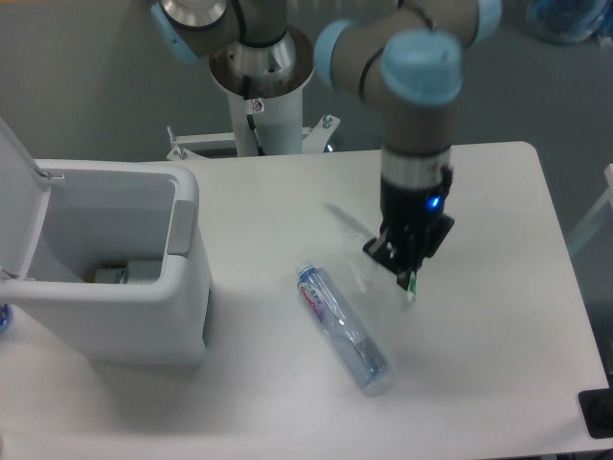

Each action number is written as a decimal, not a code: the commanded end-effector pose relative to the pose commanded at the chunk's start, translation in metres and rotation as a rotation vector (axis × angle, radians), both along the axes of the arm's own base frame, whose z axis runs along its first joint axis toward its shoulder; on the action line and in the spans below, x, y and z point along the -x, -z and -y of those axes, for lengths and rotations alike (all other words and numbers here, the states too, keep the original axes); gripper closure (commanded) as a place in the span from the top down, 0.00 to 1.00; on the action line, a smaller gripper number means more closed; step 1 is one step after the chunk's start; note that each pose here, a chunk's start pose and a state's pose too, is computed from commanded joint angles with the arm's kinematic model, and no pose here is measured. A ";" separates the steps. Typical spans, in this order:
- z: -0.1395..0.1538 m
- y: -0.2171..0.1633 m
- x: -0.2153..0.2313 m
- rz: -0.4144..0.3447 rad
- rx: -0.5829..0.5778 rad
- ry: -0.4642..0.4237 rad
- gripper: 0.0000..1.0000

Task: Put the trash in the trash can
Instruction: 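Lift the bag and carry it over the white trash bin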

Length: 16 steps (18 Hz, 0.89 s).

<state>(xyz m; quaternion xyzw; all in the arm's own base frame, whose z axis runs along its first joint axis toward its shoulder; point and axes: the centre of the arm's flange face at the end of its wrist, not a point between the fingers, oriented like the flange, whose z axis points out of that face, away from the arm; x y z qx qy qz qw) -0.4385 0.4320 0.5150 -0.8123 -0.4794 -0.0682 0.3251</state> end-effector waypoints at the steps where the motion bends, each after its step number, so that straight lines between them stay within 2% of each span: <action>1: -0.002 -0.009 -0.003 0.005 -0.030 0.001 0.03; 4: -0.005 -0.050 -0.019 -0.003 -0.141 0.045 0.03; 8: 0.003 -0.104 -0.064 -0.033 -0.263 0.126 0.03; 11: -0.006 -0.128 -0.107 -0.009 -0.338 0.203 0.03; 16: -0.027 -0.142 -0.152 0.024 -0.417 0.325 0.03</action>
